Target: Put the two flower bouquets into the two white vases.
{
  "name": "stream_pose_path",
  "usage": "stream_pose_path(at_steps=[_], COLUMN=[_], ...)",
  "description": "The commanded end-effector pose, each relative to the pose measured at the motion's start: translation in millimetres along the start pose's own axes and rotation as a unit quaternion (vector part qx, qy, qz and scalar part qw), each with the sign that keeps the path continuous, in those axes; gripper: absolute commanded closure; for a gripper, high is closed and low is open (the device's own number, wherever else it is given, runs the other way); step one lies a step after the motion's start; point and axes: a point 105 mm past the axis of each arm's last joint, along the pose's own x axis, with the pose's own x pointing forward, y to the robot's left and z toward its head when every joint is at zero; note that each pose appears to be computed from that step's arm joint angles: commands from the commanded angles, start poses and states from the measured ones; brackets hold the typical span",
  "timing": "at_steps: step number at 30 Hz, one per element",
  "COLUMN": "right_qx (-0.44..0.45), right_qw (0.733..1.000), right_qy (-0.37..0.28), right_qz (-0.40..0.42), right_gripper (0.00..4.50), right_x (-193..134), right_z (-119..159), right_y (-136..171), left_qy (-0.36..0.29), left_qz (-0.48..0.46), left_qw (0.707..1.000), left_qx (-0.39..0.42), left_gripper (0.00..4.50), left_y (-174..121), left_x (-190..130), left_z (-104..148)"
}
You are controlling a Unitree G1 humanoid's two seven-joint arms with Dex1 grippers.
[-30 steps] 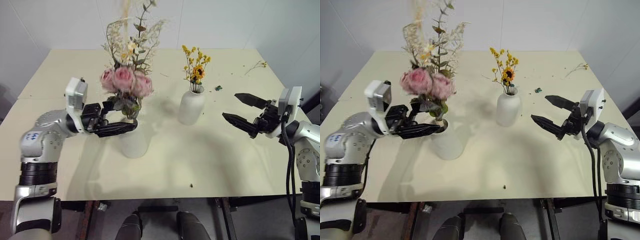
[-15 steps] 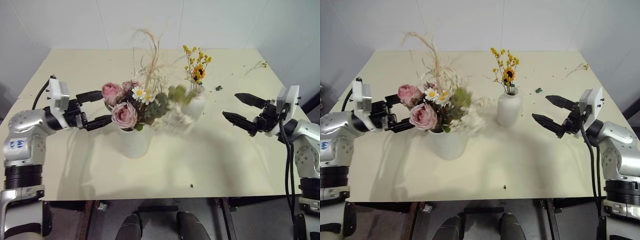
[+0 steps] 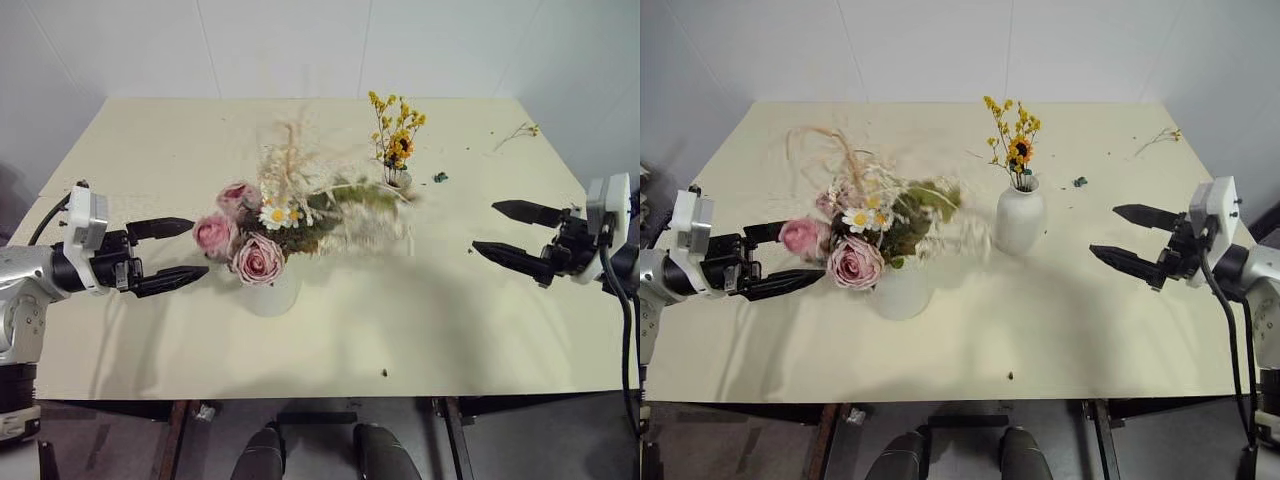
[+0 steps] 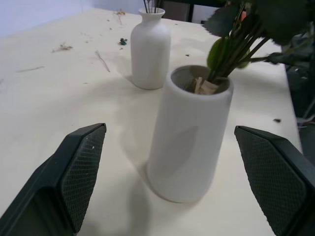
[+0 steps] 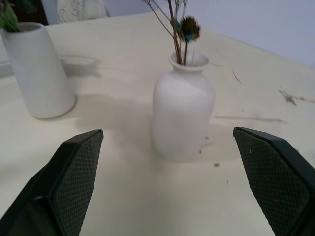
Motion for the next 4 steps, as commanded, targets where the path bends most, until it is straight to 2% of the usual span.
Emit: stream_pose_path(at_steps=[1, 4], right_qx=[-0.040, -0.064], right_qw=[0.999, 0.997], right_qy=[-0.019, -0.018], right_qz=[-0.005, -0.037], right_gripper=[0.00, 0.00], right_x=[-6.6, -11.1], right_z=[17.2, 13.7], right_y=[3.3, -4.5], left_qy=[-0.009, -0.015], left_qz=[0.006, 0.007], left_qw=[1.000, 0.999], left_qx=[0.028, 0.033], left_gripper=[0.04, 0.04], left_y=[0.3, -0.3], left_x=[-0.2, 2.1], left_z=[7.7, 10.0])
